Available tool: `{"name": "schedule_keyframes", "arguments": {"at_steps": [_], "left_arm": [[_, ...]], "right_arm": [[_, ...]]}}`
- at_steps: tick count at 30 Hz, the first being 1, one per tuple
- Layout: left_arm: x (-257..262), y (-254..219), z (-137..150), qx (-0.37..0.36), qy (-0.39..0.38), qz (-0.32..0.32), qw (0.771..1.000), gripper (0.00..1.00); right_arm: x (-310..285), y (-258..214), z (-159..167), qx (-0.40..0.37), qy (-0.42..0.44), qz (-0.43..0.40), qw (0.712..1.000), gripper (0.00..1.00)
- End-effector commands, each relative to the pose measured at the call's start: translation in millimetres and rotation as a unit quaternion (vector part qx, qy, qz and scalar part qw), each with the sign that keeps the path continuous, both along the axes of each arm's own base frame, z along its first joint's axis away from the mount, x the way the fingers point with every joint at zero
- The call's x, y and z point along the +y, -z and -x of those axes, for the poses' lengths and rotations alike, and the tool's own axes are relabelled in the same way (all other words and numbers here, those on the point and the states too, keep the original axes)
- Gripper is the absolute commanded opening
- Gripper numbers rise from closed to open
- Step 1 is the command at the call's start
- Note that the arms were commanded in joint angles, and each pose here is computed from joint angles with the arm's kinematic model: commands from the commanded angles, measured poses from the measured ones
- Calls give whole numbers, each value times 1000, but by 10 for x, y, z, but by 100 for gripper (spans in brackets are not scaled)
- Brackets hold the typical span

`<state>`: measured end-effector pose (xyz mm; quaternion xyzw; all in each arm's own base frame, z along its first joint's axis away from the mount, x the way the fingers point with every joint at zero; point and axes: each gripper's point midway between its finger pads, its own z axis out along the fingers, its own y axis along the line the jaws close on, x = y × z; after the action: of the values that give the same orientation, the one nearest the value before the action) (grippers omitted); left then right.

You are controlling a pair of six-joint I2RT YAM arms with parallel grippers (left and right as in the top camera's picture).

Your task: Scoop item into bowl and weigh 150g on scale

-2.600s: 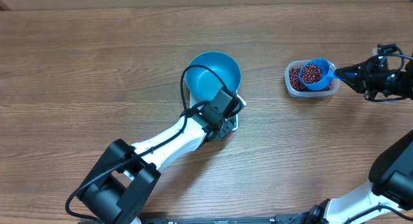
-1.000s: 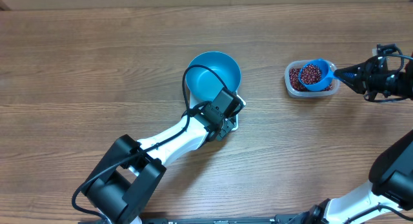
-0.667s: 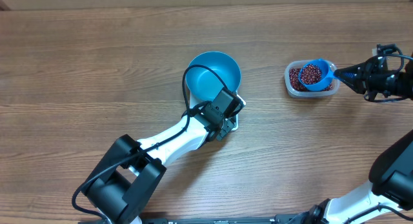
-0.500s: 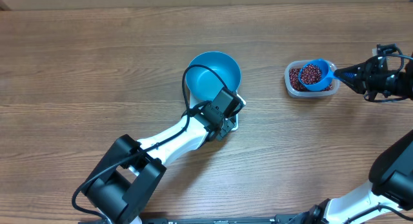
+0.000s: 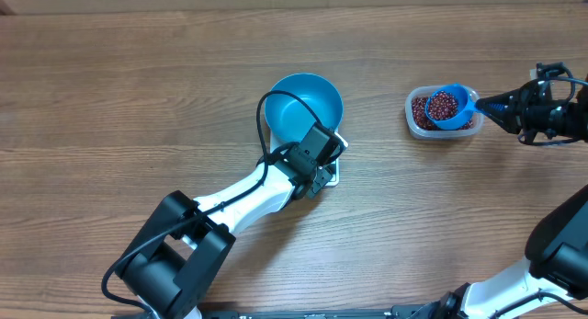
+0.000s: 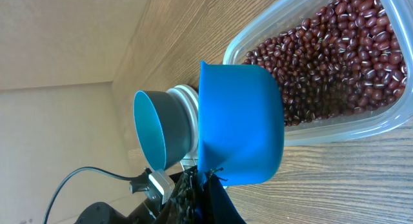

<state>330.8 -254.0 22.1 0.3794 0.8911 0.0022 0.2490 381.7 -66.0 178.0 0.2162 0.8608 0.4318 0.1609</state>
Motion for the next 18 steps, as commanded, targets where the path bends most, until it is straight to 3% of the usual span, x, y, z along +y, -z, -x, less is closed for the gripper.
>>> {"name": "schedule_keyframes", "arguments": {"at_steps": [1, 18], "left_arm": [[38, 85, 17, 9, -9, -2, 1000, 4], [15, 116, 20, 13, -7, 2, 1000, 4]], "right_arm": [[0, -29, -20, -10, -2, -7, 1000, 4], [-1, -29, -20, -10, -2, -7, 1000, 4]]}}
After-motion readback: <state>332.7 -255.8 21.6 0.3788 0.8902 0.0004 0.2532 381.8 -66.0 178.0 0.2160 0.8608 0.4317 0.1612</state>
